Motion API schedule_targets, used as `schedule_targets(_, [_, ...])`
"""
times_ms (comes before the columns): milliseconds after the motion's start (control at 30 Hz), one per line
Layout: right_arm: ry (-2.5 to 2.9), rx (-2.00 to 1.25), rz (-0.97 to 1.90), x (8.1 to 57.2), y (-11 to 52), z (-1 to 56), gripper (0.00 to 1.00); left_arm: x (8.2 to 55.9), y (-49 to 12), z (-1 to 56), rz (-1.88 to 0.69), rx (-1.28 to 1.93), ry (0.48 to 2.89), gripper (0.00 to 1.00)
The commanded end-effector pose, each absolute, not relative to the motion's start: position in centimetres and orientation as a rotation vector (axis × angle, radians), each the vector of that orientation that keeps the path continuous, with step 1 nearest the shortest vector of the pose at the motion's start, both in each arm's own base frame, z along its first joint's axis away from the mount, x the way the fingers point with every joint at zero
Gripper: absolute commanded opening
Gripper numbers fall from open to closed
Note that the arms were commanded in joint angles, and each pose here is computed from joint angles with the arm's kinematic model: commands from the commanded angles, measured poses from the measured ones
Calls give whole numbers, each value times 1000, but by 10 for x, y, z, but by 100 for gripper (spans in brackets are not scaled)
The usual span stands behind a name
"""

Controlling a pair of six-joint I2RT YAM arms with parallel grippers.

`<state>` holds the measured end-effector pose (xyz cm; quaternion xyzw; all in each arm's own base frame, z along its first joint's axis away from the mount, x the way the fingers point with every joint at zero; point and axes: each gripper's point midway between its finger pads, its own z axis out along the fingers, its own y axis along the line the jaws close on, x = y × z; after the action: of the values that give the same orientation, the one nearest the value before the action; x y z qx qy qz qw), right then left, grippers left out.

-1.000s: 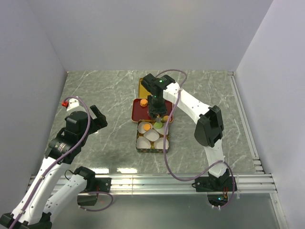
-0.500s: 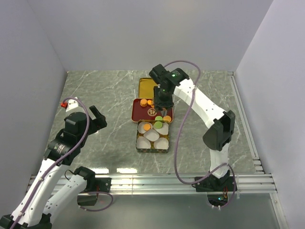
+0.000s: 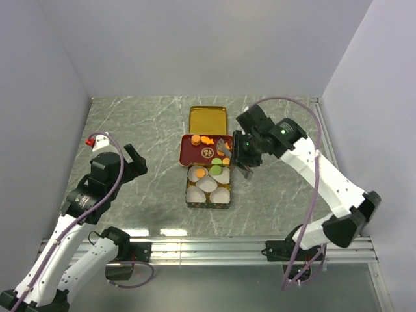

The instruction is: Pack the cookies

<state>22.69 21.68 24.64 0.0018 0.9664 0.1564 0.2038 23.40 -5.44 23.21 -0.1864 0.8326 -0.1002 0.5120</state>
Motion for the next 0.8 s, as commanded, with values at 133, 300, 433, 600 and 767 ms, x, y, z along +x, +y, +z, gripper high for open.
schedule_targets(133, [2633,-15,585,202,223,245,45,236,-60,240,-281,-435,1972,93])
schedule_targets(300, [2647,-120,615,182,242,238,45,236,-59,241,-277,-442,1969,93])
schedule_targets(433, [2669,-179,619,170,262,226,46,237,-59,239,-271,-444,1978,94])
schedule_targets(600, [2712,-227,666,157,293,206,45,237,-59,237,-265,-443,1987,93])
schedule_targets(767, [2752,-305,584,151,314,190,45,237,-59,238,-266,-443,1981,93])
